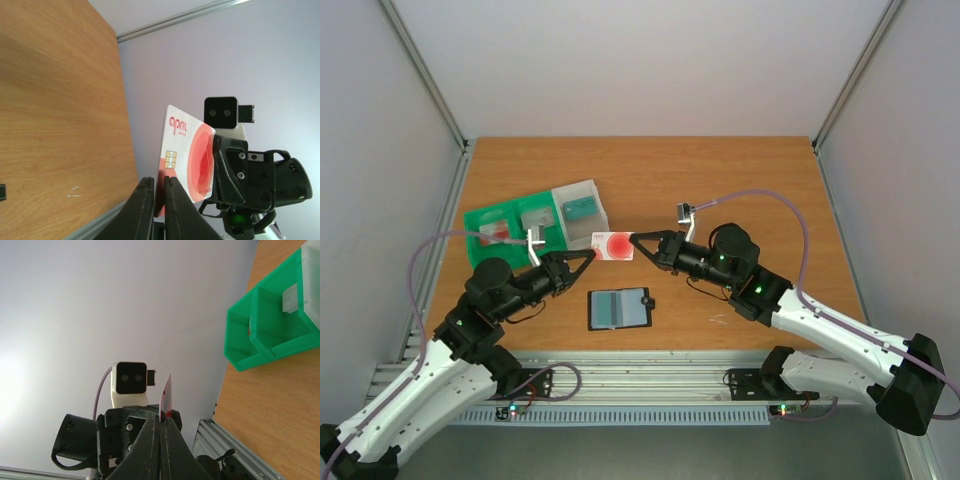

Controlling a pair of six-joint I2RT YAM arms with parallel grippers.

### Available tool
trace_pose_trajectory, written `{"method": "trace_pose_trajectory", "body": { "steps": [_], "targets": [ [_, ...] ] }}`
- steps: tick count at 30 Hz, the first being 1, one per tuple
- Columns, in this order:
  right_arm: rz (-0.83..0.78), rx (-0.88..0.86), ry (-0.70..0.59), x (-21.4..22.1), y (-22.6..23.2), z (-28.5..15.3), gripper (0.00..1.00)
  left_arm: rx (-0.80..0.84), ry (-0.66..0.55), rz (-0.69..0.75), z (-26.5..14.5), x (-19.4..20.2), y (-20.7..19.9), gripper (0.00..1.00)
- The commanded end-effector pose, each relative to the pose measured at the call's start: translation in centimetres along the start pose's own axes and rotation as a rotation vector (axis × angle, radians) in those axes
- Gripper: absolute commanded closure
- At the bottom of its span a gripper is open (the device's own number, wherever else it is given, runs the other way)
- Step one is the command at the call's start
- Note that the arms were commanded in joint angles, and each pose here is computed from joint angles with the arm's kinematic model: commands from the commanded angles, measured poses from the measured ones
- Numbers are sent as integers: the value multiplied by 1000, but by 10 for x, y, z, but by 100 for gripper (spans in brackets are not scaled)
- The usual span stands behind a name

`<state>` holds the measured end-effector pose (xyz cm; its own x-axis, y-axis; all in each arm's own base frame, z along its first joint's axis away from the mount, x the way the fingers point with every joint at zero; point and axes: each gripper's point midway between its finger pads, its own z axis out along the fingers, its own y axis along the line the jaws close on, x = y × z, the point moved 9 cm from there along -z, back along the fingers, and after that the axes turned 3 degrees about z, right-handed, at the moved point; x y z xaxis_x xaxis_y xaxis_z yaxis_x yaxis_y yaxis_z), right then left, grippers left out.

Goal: Take the credit cards out of the card holder

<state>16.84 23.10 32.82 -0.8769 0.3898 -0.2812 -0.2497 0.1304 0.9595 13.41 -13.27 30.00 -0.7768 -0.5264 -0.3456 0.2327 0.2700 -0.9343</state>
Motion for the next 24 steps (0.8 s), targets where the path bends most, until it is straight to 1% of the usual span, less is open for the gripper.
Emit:
{"method": "trace_pose_trajectory", "body": {
  "steps": [1, 4, 8, 13, 17, 20, 22, 23, 24],
  "targets": [
    [3, -30, -8, 0, 3, 0, 99, 64, -32, 13, 0, -3, -6, 99],
    [13, -14, -4, 1, -2, 0, 98, 71, -28, 25, 0, -2, -7, 100],
    [25, 2, -3, 3, -7, -1, 87, 59, -11, 38, 0, -1, -5, 99],
    [13, 35, -17, 4, -11, -8, 64, 34, -20, 46, -2, 2, 3, 100],
    [-8, 75, -5, 6, -13, -12, 38, -3, 0, 72, 0, 3, 6, 100],
    [-33, 159, 14, 7, -15, -16, 23, -36, 9, 99, 0, 2, 8, 99],
    [-48, 221, 37, 9, -19, -19, 6, -59, 7, 112, 0, -1, 10, 100],
    [-54, 242, 43, 9, -20, -21, 2, -75, 10, 119, 0, -3, 10, 100],
    [-61, 255, 47, 10, -21, -22, 2, -88, 14, 123, 0, -5, 10, 100]
  ]
}}
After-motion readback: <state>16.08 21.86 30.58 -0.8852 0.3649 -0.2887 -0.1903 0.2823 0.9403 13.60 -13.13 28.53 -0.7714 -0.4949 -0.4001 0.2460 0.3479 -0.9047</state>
